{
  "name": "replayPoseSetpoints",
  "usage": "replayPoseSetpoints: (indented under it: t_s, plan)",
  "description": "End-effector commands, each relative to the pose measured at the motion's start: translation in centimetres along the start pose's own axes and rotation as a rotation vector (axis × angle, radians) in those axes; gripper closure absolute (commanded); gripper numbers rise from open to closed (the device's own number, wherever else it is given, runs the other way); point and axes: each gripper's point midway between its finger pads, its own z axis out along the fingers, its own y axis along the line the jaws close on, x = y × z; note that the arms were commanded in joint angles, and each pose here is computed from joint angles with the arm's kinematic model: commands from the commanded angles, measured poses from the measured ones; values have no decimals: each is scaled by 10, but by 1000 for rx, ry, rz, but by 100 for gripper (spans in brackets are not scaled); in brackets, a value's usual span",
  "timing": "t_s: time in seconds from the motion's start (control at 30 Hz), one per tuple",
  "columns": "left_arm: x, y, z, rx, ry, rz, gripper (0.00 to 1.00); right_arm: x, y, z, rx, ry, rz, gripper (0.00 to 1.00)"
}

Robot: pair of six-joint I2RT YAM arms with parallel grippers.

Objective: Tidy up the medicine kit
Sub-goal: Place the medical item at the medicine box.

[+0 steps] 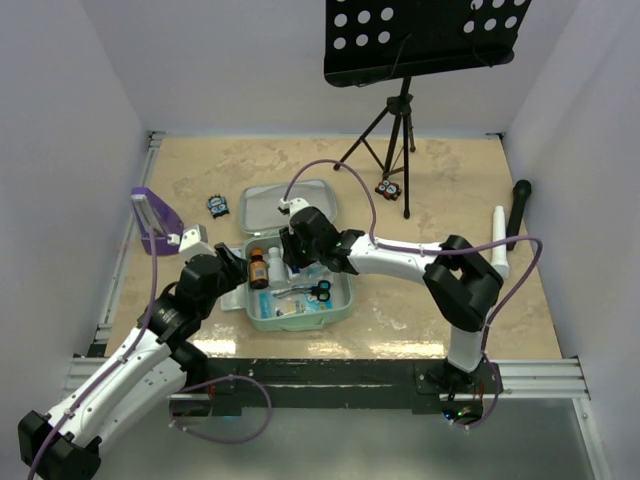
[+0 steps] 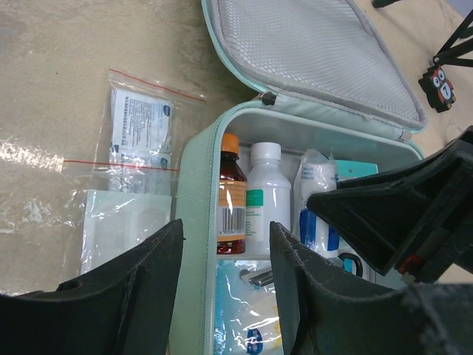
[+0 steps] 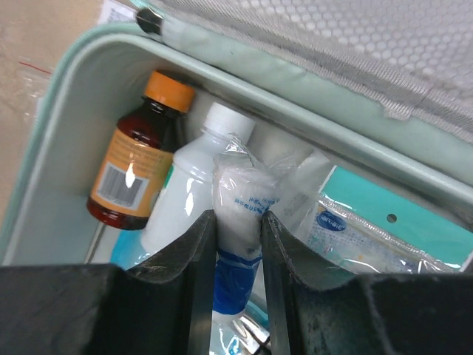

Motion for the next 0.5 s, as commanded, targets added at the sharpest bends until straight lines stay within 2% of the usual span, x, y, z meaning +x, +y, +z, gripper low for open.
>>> replayPoseSetpoints:
  t_s: [0.0,0.17,0.27,0.47]
  plan:
    - [0,5,3,-18,-17,-21,45,-5,-1,11,29,-15,61,73]
    - [2,7,4,-22,-16,-14,45,-10,1,7,21,-32,78,47]
    - [1,7,4,-20,-18,-11,45,-22,5,-4,10,-70,86,40]
    - [-1,5,5,-14,-23,-9,45,-49,16,-32,-30,-129,100,36]
